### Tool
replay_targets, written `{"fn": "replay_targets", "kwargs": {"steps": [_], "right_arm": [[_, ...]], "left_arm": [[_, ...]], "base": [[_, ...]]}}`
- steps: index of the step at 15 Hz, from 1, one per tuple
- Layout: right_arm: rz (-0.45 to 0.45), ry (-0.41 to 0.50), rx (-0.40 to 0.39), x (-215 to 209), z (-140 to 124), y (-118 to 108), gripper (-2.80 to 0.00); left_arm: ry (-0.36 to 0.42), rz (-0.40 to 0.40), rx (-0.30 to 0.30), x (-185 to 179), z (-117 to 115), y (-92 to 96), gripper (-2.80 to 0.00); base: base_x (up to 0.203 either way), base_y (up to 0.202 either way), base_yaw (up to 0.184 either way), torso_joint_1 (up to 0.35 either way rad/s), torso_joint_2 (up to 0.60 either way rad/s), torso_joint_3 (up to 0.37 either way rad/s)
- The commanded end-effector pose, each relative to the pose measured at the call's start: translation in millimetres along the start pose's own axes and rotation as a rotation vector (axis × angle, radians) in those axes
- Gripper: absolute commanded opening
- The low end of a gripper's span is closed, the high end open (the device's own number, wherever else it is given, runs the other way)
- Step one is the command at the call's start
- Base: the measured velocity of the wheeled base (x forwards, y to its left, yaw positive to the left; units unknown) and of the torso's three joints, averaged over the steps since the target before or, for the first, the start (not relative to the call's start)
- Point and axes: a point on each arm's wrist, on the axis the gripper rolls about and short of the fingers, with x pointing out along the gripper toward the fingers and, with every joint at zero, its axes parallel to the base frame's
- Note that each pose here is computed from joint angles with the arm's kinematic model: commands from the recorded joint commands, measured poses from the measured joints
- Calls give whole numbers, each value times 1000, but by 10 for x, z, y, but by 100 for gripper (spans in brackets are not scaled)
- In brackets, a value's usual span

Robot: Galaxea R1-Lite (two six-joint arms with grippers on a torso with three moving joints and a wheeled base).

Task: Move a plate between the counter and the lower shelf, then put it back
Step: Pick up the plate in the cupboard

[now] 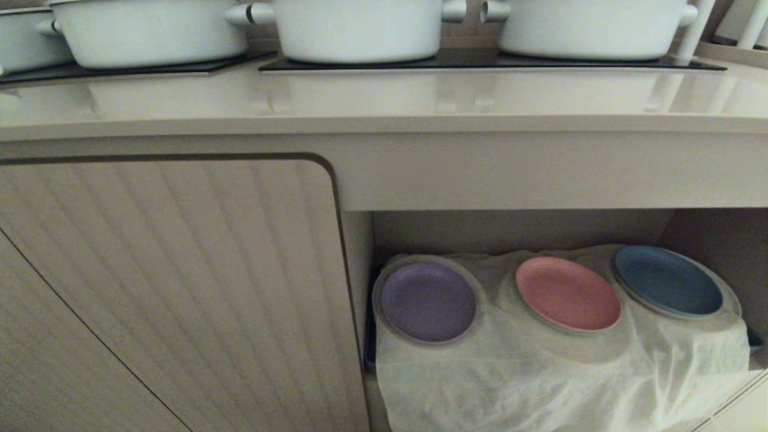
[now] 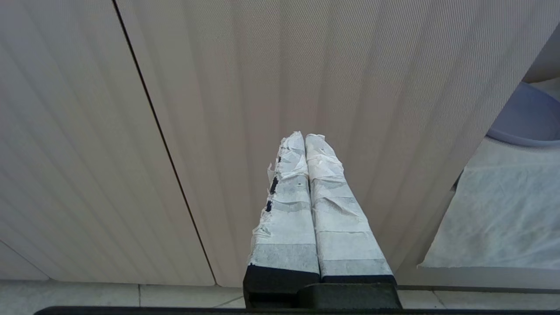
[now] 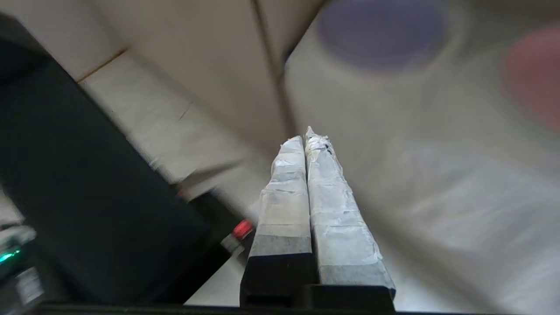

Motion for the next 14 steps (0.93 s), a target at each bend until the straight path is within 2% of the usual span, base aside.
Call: {"fn": "replay_targets", "kwargs": {"steps": [1,4,7,10,12,14], "right_arm": [[51,131,133,174,-16,-145,-280],[82,198,249,439,65,-382,-280],[129,209,316,755,118,-658,-280],[194,175,313,987,152,-849,-280],[224,188,314,1114,150,-912,-280],[228,139,253,1275,262,-1036,-280]], "left_arm": [[0,1,0,1,1,0,-280],[0,1,0,1,1,0,-280],[0,1,0,1,1,0,-280],[0,1,0,1,1,0,-280],[0,1,0,1,1,0,-280],[0,1,0,1,1,0,-280]], "base": [[0,0,0,0,0,0],[0,0,0,0,0,0],[0,0,0,0,0,0],[0,0,0,0,0,0],[0,0,0,0,0,0],[0,0,0,0,0,0]]}}
